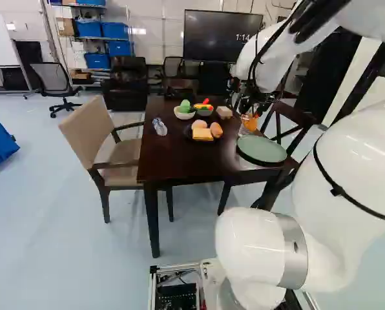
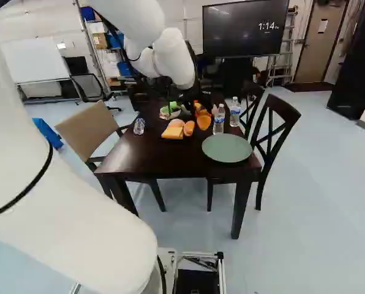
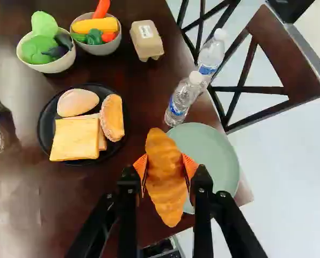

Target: Move the croissant to the empty plate

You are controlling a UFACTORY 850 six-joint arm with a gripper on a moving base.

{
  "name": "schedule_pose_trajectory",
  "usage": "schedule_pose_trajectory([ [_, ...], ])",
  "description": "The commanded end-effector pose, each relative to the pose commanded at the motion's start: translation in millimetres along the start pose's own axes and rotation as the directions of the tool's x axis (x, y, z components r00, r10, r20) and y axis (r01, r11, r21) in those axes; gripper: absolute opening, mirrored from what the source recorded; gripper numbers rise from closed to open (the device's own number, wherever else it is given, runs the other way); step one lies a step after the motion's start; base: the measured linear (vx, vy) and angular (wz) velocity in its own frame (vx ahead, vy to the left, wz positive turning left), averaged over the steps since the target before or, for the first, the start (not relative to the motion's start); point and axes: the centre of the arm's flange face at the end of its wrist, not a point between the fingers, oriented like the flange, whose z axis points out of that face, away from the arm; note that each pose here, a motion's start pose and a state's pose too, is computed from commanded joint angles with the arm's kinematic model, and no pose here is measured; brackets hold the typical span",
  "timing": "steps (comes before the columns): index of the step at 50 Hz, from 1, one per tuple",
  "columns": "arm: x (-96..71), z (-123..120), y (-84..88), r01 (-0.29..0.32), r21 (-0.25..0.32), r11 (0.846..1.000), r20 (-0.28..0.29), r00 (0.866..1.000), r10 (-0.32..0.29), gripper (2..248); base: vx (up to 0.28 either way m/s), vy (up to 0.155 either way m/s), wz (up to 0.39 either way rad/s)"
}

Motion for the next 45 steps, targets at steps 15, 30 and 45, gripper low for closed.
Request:
schedule_pose_trajectory([
  [15, -8.2, -2, 24.9, -0.046, -0.036, 0.998, 0.006, 0.999, 0.046, 107, 0.0, 0.0, 0.0],
  [30, -6.3, 3, 49.7, -0.087, -0.069, 0.994, 0.013, 0.996, 0.088, 107, 0.0, 0.0, 0.0],
  [45, -4.0, 9, 75.0, -0.127, -0.101, 0.987, 0.018, 0.991, 0.13, 107, 0.0, 0.0, 0.0],
])
